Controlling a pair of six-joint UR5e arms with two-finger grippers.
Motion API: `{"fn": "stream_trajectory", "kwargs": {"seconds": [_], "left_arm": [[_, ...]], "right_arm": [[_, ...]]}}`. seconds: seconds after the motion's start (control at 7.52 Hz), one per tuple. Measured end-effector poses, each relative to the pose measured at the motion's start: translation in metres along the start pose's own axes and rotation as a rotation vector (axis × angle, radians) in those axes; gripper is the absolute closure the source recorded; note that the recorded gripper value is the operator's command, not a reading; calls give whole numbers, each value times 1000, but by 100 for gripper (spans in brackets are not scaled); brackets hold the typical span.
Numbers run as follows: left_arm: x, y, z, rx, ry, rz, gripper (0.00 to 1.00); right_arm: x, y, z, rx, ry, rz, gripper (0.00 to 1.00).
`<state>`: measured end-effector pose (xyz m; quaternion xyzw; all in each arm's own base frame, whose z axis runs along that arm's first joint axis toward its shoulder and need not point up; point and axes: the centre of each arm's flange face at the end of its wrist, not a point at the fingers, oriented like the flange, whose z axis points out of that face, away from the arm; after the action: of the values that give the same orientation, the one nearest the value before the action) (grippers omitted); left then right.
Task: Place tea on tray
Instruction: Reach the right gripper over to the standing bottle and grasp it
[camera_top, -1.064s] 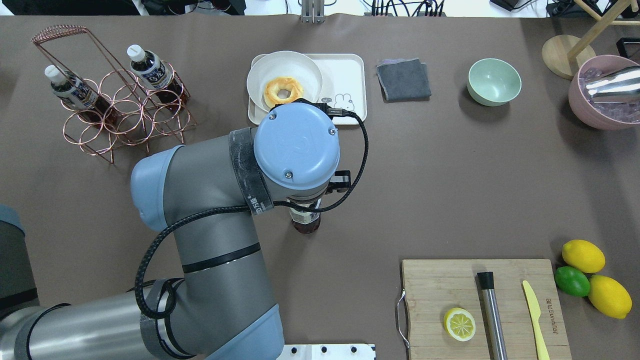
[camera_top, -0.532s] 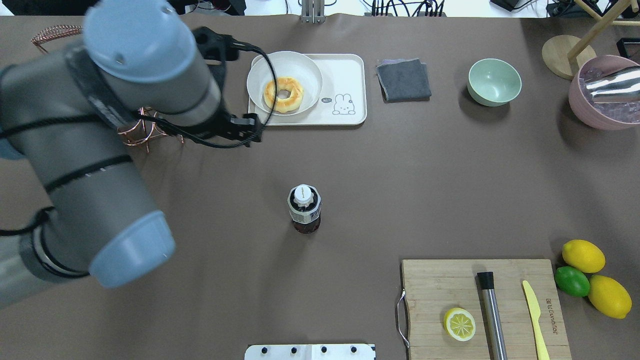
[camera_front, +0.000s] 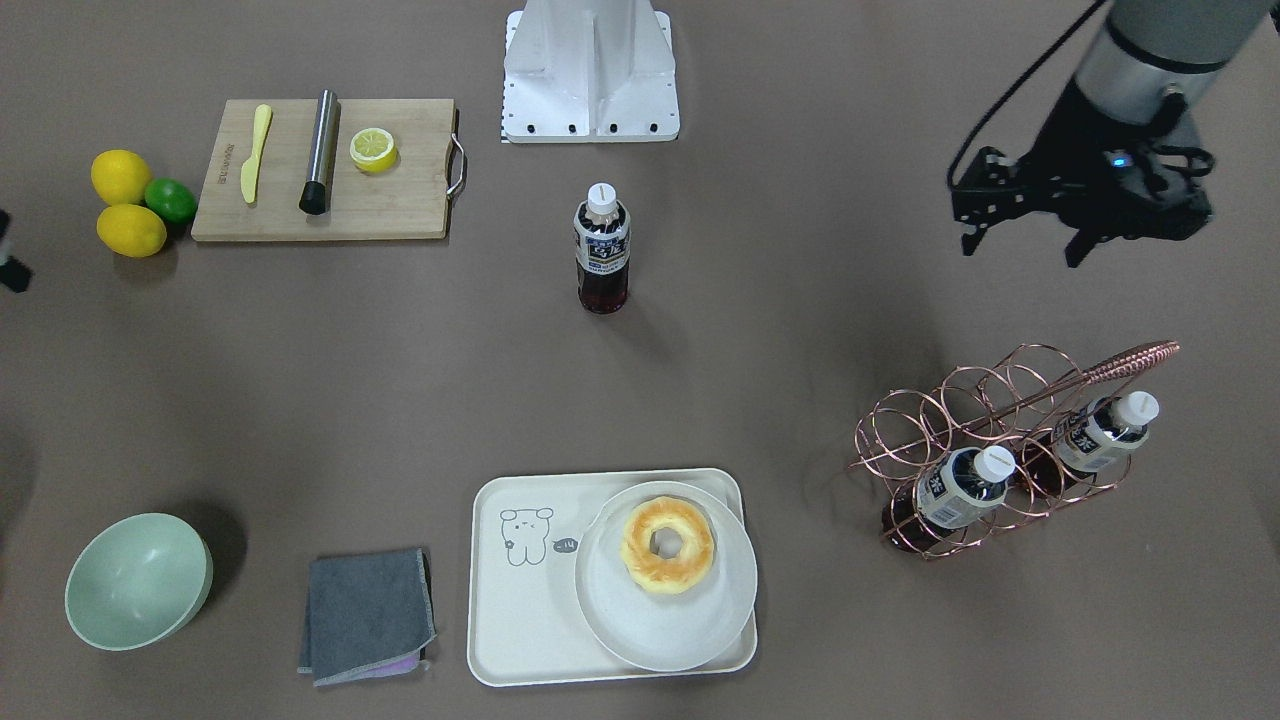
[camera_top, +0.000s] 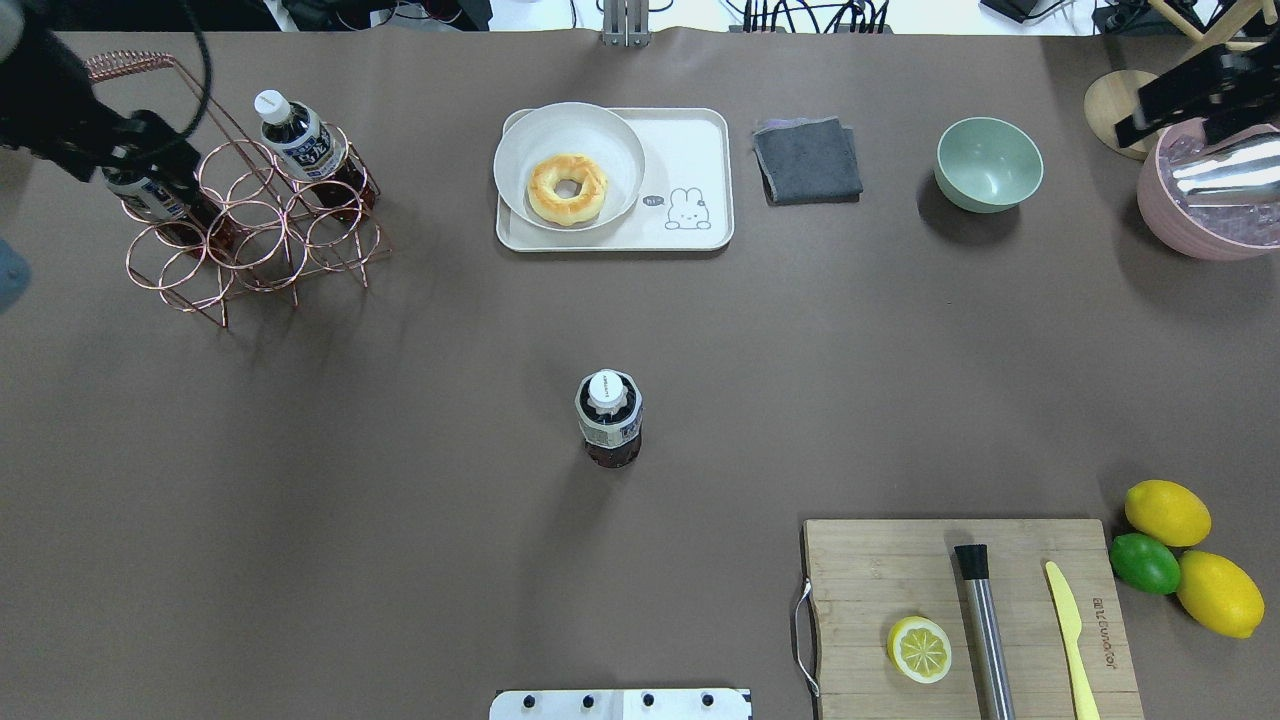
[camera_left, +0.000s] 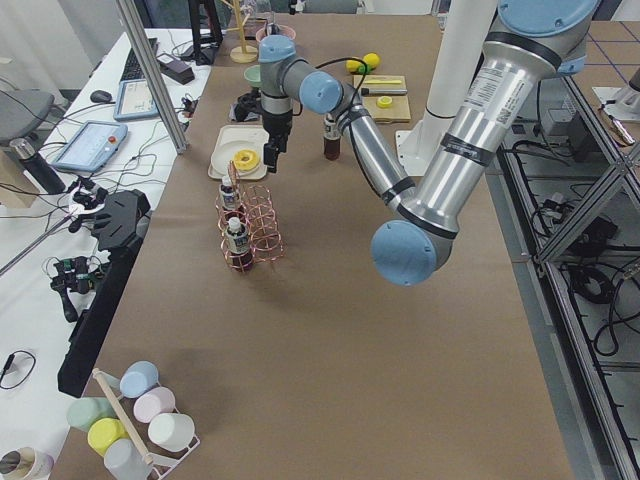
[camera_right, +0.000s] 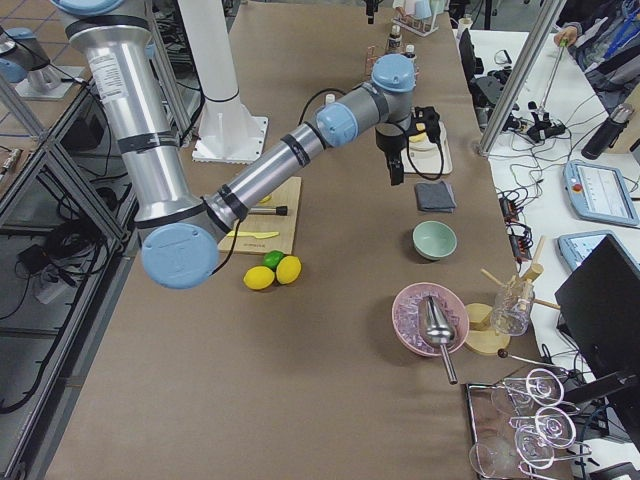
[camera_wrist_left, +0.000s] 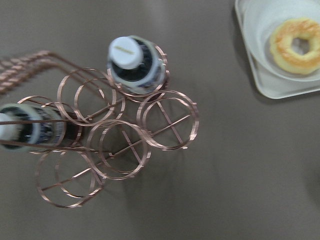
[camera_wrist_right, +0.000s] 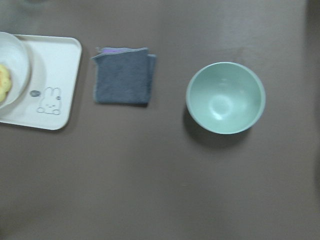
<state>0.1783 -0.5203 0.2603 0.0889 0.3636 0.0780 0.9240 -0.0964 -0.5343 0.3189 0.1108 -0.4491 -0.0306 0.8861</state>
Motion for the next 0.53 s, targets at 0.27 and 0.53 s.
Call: {"fn": "stream_trajectory", "kwargs": {"seconds": [0.27, 0.53], "left_arm": [[-112, 12, -3, -22, 13, 47, 3], [-211, 27, 7, -17, 28, 75, 3]], "right_arm": [[-134, 9, 38, -14, -30, 43, 0], [-247, 30, 60, -48, -35, 113, 0]]}}
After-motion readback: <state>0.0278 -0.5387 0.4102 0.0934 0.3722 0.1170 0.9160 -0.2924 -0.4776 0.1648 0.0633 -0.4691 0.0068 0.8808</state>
